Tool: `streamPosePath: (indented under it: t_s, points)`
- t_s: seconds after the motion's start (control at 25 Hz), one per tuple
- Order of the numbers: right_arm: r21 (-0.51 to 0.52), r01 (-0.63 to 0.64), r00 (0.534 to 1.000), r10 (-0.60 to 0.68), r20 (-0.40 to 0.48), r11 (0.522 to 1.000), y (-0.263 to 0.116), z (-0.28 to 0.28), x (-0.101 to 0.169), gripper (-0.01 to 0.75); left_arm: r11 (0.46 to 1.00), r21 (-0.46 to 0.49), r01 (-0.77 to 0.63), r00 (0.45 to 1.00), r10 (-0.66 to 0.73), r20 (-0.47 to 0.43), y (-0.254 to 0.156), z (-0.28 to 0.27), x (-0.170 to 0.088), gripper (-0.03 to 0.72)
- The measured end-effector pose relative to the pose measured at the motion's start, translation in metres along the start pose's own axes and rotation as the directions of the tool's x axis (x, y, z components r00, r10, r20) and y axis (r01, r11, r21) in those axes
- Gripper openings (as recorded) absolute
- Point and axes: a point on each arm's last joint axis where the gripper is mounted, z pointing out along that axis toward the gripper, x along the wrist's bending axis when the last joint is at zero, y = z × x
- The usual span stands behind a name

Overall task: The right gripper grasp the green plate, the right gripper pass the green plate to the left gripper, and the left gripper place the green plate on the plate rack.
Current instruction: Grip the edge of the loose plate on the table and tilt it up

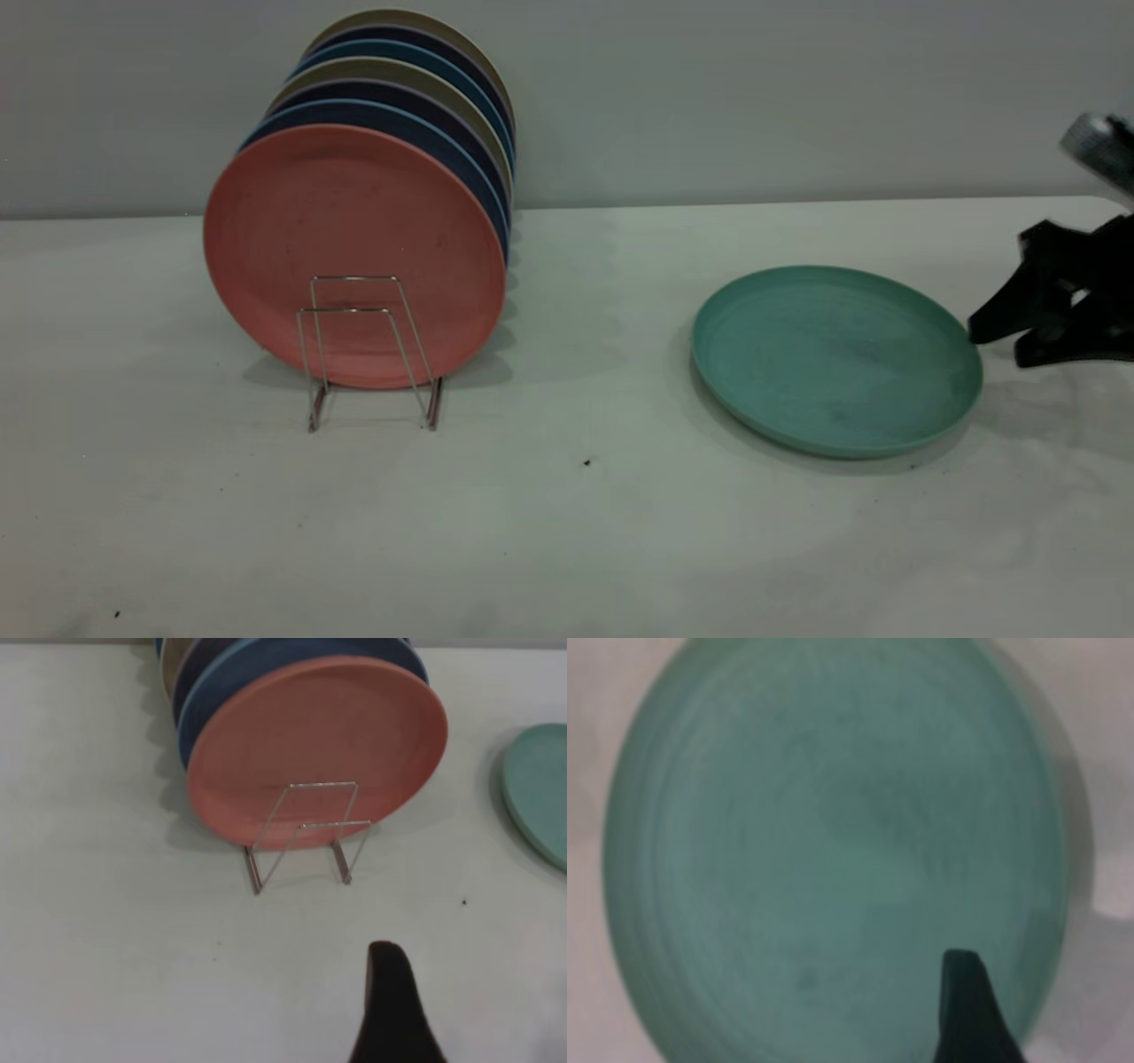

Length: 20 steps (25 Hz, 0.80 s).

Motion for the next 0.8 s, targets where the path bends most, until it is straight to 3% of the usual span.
streamPosePath:
  t_s: [0.24,0.36,0.52,0.64,0.8]
  points:
    - [0.016,-0.025,0.999,0.026,-0.026,1.000,0.005,0.026,-0.001,0.454,1.000,-0.006,-0.001,1.000,0.001,-0.002,0.001,0.000,0.000,0.513]
    - [0.032,-0.021,0.999,0.022,-0.038,0.999,0.005,0.040,0.010,0.408,1.000,-0.007,-0.001,1.000,0.001,-0.003,0.001,0.000,0.000,0.513]
    - [0.043,-0.001,1.000,0.001,-0.016,0.999,0.003,0.054,0.022,0.257,1.000,-0.006,-0.001,1.000,0.001,-0.002,0.001,0.000,0.000,0.513]
    - [0.030,0.002,1.000,-0.002,0.019,1.000,0.004,0.056,0.023,0.063,1.000,-0.004,0.001,1.000,-0.001,-0.001,0.000,0.000,0.000,0.513]
    - [0.034,0.055,0.997,-0.057,0.053,0.998,0.009,0.046,0.025,0.020,1.000,0.004,0.017,1.000,-0.017,0.009,0.000,0.000,-0.001,0.513]
